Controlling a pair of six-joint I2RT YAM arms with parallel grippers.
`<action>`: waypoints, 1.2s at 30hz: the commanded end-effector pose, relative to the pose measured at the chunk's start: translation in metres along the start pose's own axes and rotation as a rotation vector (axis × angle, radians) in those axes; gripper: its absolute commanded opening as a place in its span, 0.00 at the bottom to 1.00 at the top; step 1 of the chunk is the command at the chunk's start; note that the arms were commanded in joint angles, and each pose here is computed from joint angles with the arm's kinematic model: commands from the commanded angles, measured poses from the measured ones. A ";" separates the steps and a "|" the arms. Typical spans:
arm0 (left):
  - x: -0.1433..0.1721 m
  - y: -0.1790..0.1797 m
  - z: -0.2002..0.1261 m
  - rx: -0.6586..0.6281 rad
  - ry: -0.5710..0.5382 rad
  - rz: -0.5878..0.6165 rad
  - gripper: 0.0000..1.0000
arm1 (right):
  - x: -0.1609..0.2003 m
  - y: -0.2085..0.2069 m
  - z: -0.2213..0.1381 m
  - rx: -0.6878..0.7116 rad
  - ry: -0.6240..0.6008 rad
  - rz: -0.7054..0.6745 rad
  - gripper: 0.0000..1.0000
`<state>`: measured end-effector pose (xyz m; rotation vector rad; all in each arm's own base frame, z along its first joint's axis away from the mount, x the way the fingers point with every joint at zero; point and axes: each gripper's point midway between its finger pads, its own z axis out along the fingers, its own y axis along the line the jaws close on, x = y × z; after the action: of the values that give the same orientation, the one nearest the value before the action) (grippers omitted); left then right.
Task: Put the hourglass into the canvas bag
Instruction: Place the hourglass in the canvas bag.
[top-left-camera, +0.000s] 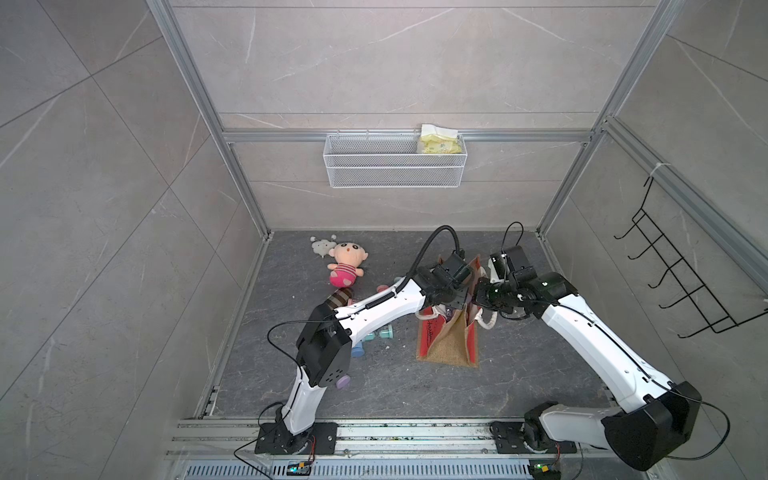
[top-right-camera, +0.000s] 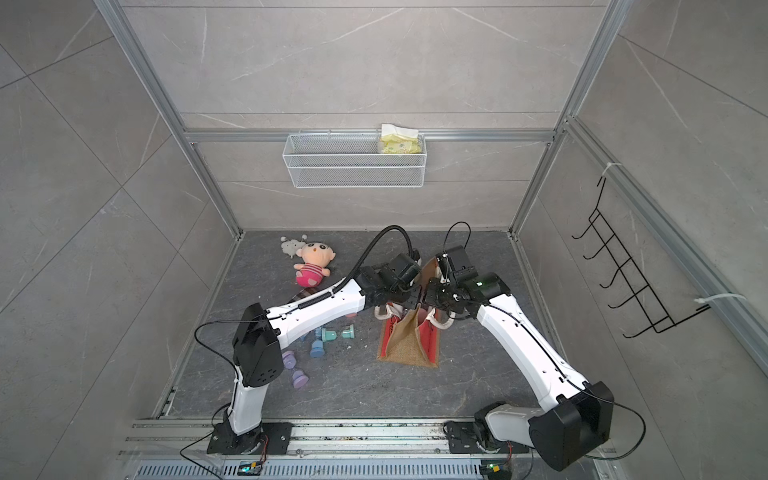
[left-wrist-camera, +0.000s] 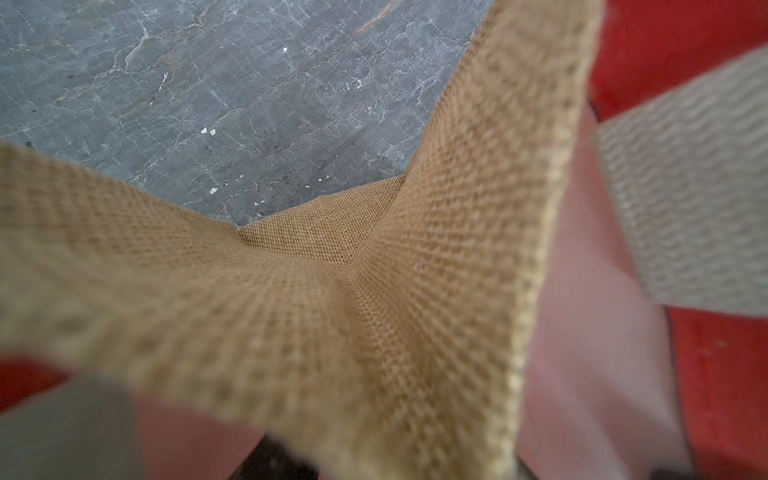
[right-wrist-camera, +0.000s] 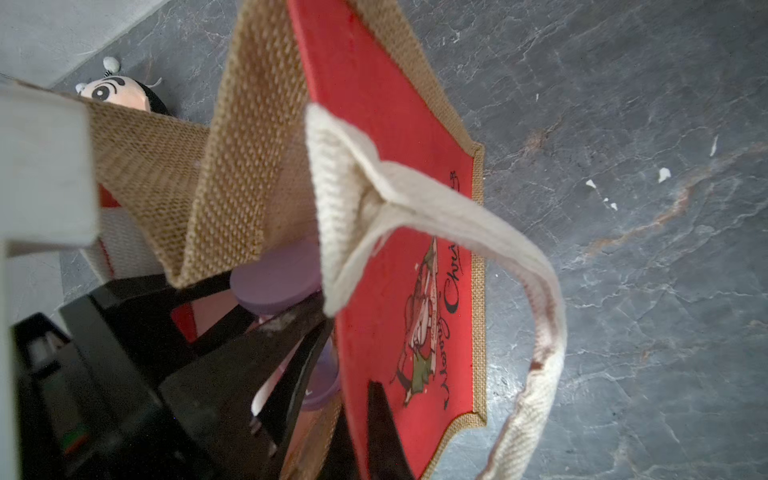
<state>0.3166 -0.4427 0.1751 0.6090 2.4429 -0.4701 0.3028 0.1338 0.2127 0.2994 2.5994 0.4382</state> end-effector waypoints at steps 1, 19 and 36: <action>0.014 0.009 0.012 -0.043 0.060 0.028 0.55 | -0.009 0.008 -0.014 -0.052 -0.057 0.005 0.00; -0.036 0.021 -0.076 0.007 -0.086 -0.009 0.80 | -0.012 -0.009 -0.022 0.034 -0.056 -0.056 0.00; -0.020 0.082 -0.219 -0.087 -0.269 -0.143 0.87 | -0.001 0.012 -0.020 -0.074 0.035 -0.132 0.00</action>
<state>0.2824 -0.3193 0.3438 0.4234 2.2153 -0.5830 0.2973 0.1316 0.2218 0.1550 2.6187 0.4371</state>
